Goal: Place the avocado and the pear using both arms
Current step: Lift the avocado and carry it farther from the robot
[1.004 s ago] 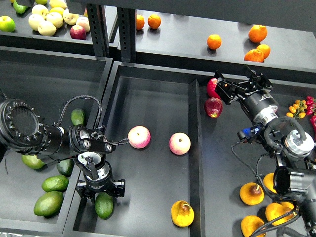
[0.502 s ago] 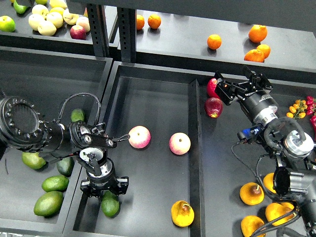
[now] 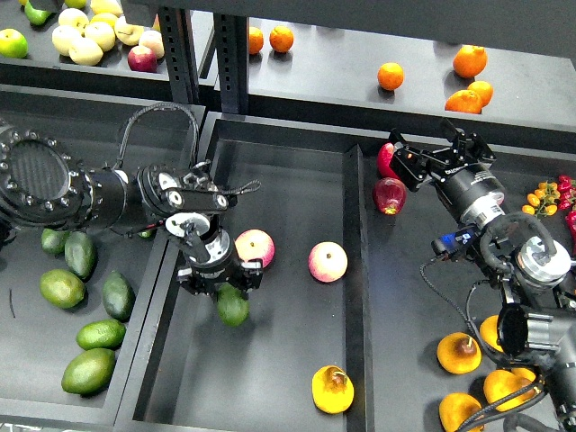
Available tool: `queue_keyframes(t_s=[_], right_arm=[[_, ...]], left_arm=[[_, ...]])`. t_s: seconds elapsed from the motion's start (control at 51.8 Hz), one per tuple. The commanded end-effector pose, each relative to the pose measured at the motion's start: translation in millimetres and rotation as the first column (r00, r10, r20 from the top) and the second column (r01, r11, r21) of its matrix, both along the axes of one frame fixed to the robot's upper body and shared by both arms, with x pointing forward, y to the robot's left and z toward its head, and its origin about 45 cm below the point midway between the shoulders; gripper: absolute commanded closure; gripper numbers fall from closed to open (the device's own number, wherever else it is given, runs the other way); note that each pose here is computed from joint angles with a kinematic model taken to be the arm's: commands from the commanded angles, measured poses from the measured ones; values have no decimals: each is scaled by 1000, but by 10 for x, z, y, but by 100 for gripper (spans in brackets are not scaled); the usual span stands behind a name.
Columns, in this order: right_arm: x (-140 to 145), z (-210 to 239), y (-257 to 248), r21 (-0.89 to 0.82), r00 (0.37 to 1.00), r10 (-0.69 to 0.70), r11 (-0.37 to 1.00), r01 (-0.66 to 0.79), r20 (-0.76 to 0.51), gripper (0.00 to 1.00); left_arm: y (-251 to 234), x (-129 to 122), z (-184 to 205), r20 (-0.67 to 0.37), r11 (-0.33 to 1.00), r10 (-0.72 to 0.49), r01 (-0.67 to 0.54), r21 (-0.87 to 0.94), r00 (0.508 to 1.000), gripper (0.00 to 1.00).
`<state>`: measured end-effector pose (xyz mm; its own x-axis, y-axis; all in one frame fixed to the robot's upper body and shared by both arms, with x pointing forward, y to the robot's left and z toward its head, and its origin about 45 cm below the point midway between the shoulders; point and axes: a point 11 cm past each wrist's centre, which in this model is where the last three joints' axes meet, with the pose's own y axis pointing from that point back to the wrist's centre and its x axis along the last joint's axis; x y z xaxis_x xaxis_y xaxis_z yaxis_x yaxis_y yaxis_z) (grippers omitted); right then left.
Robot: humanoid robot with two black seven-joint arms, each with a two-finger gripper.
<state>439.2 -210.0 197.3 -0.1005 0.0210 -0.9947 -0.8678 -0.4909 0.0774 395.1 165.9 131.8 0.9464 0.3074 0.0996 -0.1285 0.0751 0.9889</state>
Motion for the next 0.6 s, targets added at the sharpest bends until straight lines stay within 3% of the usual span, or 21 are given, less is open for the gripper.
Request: queue_keyframes(t_s=[0.0, 0.193, 0.579], right_arm=[[-3, -2, 0, 0, 1000, 0, 1000, 0, -1, 1], [-3, 10, 4, 1, 1000, 1, 1000, -1, 3, 1], [-6, 8, 4, 1, 1000, 1, 1000, -1, 3, 1]], left_arm=[[67, 257, 209, 85, 1000, 28, -29, 11, 996, 75], [539, 529, 422, 176, 991, 119, -129, 46, 977, 75], [1438, 448, 349, 188, 960, 199, -230, 159, 962, 74]])
